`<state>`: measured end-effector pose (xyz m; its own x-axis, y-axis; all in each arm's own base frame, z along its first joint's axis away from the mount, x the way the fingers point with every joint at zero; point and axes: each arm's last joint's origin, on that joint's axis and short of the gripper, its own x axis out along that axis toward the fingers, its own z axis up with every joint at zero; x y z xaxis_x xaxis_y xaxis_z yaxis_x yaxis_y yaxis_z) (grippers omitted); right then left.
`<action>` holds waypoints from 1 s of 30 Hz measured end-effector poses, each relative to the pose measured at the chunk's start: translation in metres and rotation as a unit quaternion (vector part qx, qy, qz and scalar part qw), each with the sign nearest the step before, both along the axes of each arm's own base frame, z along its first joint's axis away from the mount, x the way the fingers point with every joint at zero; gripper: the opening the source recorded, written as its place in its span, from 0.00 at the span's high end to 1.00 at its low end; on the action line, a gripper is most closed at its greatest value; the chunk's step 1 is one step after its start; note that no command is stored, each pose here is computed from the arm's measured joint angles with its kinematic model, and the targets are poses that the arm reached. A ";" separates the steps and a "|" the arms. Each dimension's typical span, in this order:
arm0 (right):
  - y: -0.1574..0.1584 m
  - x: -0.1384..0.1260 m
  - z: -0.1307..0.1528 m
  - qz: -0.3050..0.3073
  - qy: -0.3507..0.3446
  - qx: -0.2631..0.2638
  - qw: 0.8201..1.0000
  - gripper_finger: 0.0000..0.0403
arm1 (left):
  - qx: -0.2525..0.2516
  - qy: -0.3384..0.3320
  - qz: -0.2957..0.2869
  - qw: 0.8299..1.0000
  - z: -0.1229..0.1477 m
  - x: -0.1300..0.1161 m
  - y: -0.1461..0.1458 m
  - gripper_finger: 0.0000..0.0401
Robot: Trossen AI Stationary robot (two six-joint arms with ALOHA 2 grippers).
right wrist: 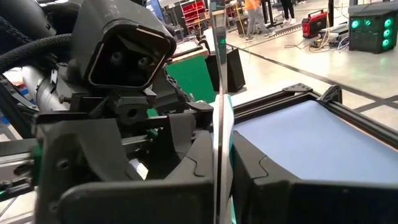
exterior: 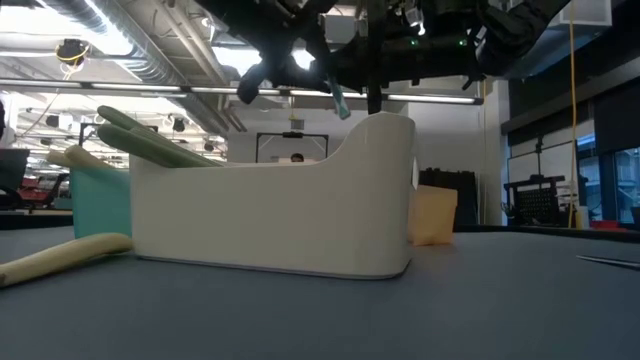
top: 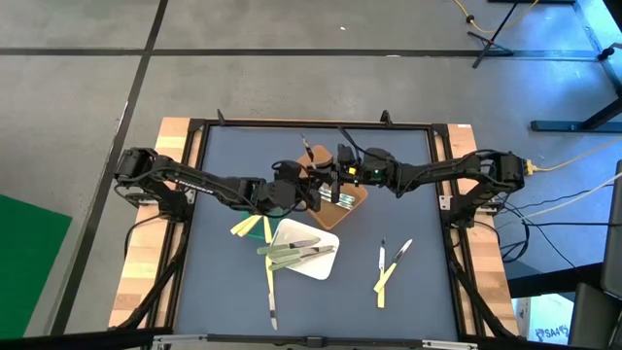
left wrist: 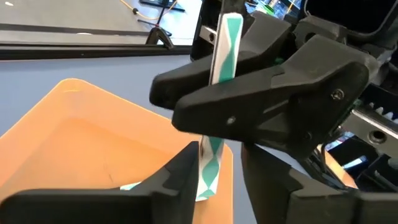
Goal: Sort silverware by color (type)
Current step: Put the blue table knife into the orange bin
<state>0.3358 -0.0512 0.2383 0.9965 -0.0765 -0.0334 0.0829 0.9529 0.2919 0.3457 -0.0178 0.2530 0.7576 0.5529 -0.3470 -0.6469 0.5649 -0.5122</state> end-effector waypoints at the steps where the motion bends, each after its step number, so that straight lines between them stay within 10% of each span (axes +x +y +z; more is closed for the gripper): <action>1: 0.000 0.000 0.000 0.000 0.001 -0.005 1.000 0.99 | 0.001 0.004 0.000 1.000 -0.001 0.000 0.000 0.71; 18: -0.038 -0.011 -0.012 0.024 0.061 0.039 0.997 0.99 | 0.028 0.089 -0.077 0.993 -0.005 -0.007 -0.002 0.68; 30: -0.052 -0.029 -0.045 0.058 0.230 0.111 0.965 0.99 | 0.031 0.183 -0.097 0.978 0.007 -0.039 0.001 0.68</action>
